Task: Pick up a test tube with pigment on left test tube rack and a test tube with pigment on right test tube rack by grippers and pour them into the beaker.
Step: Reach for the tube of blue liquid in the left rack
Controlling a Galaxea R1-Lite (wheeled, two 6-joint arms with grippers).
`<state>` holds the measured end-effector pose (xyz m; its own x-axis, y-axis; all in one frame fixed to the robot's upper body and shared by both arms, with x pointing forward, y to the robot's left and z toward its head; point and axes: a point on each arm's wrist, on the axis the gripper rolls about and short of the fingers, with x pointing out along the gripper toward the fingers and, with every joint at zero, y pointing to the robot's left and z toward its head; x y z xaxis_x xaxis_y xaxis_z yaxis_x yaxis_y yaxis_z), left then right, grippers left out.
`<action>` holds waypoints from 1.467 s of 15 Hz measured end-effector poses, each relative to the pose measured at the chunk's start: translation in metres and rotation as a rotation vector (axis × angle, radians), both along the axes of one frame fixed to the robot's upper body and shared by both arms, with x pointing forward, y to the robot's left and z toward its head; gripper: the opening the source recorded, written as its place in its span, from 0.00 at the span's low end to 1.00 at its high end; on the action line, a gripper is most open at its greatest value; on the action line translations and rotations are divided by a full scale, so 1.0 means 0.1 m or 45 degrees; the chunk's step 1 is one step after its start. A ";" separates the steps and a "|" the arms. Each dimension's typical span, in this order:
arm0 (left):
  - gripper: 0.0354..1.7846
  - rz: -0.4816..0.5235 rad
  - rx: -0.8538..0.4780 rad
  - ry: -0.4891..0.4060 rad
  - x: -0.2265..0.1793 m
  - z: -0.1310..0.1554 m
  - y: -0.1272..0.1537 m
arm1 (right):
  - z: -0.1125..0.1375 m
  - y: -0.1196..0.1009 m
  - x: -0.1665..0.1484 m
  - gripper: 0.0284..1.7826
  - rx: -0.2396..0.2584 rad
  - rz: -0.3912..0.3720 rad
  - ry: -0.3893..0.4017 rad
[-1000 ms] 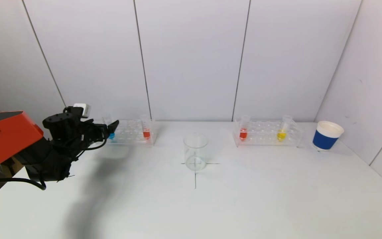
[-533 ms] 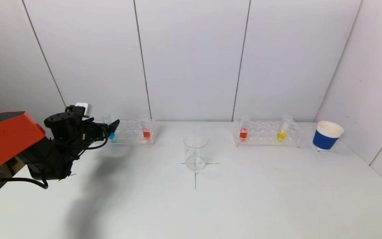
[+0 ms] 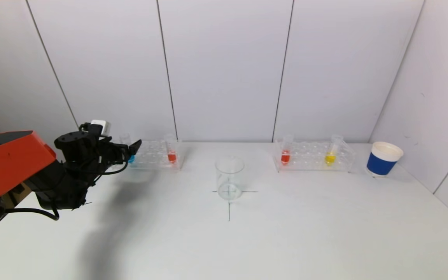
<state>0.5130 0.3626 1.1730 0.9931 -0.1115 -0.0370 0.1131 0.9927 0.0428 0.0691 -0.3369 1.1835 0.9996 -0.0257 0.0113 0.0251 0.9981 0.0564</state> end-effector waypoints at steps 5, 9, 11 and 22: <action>0.99 -0.005 0.004 0.000 0.03 -0.02 -0.02 | 0.00 0.00 0.00 0.99 0.001 -0.001 0.000; 0.99 -0.003 0.003 -0.003 0.04 -0.03 -0.02 | 0.00 0.00 0.00 0.99 0.000 0.001 0.000; 0.99 -0.003 0.003 -0.004 0.04 -0.03 -0.02 | 0.00 0.00 0.00 0.99 0.001 0.000 0.000; 0.99 -0.001 0.003 -0.008 0.04 -0.02 -0.02 | 0.00 0.00 0.00 0.99 0.000 0.001 0.001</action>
